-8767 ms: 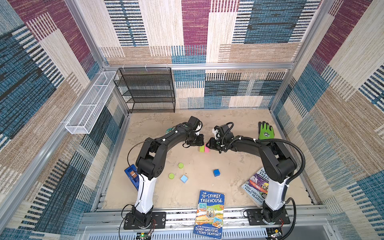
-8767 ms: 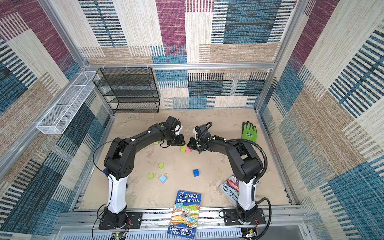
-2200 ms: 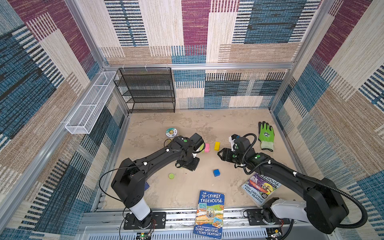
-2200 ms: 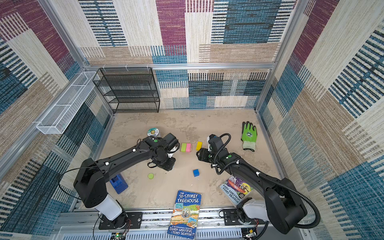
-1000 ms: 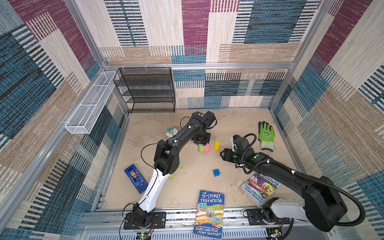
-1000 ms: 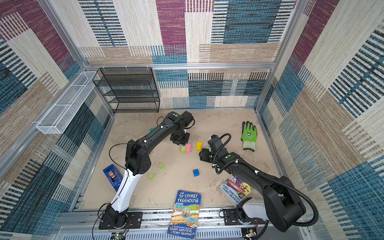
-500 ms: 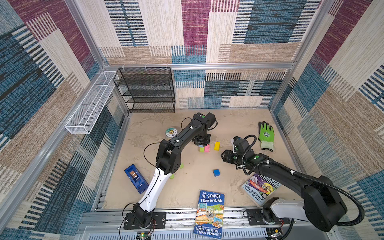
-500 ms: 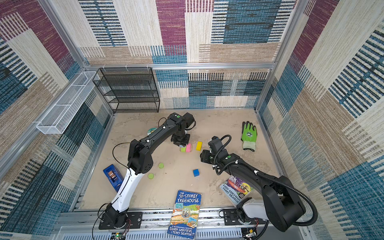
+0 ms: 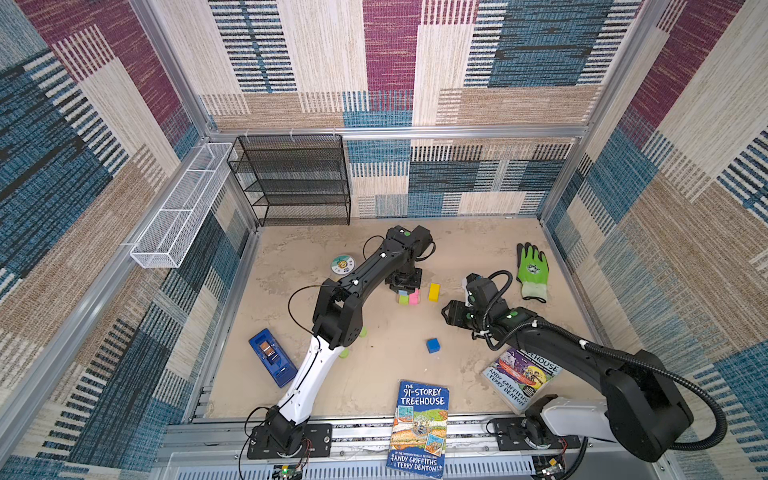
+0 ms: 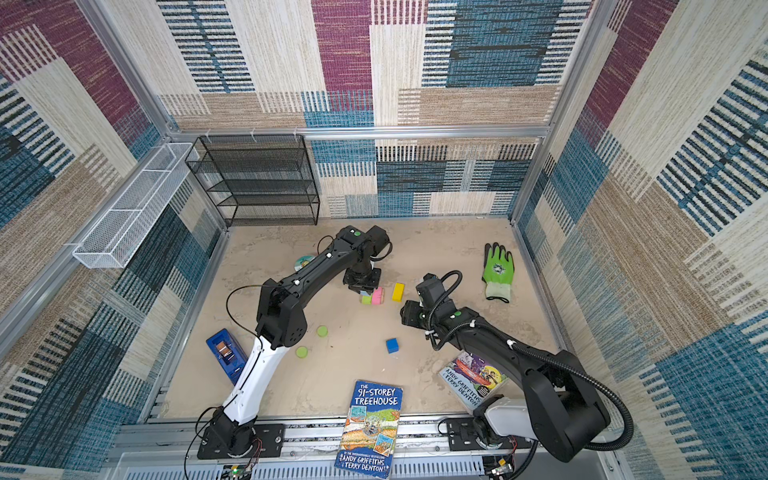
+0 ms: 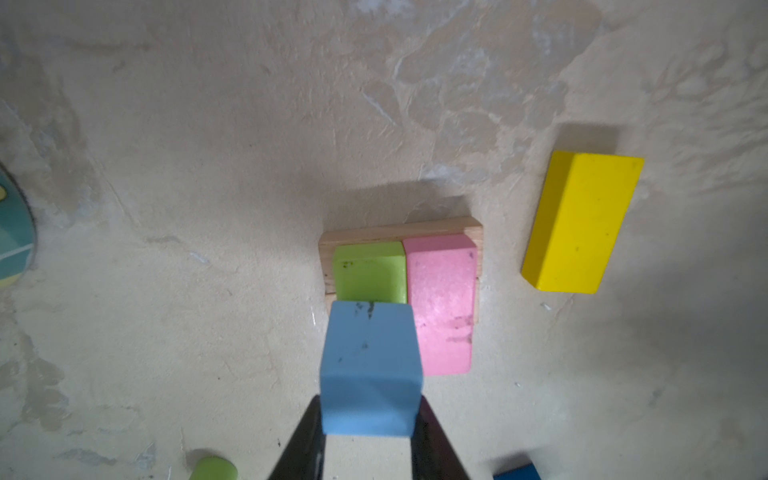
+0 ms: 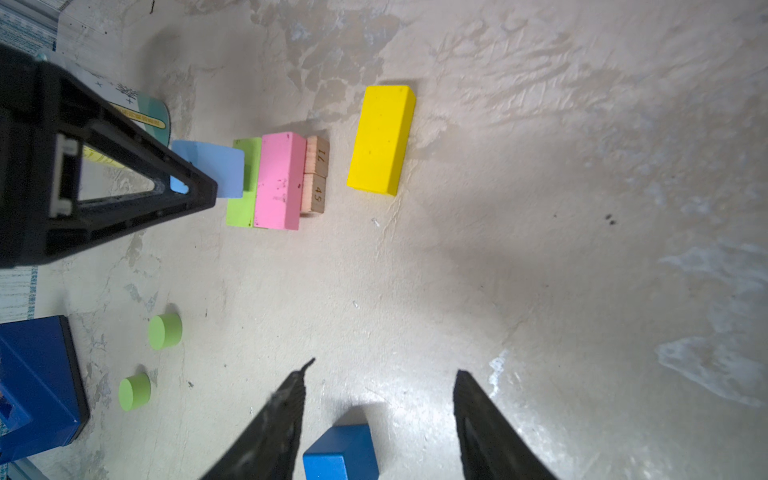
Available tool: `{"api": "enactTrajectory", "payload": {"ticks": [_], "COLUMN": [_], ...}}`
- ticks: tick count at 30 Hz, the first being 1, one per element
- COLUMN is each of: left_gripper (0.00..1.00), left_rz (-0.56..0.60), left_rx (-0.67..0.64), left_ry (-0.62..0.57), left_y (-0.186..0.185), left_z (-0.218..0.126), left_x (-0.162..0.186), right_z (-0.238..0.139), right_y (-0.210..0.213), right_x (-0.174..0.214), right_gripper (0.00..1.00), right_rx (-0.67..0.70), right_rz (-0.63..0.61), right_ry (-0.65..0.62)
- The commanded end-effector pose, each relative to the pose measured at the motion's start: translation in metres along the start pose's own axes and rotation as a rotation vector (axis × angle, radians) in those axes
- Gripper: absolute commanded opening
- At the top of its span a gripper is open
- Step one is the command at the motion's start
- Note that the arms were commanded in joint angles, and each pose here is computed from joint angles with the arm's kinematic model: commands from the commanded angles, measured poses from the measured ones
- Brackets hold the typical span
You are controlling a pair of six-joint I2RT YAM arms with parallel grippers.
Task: Build the wood block tower
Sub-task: 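Lower the light-blue cube onto the lime-green block with the left gripper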
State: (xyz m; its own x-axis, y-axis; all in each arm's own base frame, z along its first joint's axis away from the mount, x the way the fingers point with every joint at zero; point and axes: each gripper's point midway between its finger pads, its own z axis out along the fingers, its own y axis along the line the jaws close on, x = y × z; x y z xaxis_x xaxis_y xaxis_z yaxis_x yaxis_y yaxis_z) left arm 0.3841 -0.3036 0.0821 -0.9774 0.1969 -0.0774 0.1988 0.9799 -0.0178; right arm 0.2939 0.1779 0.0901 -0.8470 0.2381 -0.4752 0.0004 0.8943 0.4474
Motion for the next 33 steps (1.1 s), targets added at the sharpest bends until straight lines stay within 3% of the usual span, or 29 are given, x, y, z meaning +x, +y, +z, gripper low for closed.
{"api": "enactTrajectory", "payload": {"ticks": [1, 33], "left_gripper": [0.22, 0.32], "left_rz": [-0.019, -0.04], "left_rx": [0.003, 0.013], "left_ry": [0.018, 0.028], "left_y": [0.0003, -0.0029], "left_z": [-0.0019, 0.0048], "left_x": [0.0051, 0.0032], "right_z": [0.0005, -0.0013], "right_y": [0.0046, -0.0019], "right_x": [-0.0042, -0.0018], "right_gripper": [0.59, 0.59], "right_rx": [-0.022, -0.004], "right_rz": [0.001, 0.011], "right_ry": [-0.017, -0.022]}}
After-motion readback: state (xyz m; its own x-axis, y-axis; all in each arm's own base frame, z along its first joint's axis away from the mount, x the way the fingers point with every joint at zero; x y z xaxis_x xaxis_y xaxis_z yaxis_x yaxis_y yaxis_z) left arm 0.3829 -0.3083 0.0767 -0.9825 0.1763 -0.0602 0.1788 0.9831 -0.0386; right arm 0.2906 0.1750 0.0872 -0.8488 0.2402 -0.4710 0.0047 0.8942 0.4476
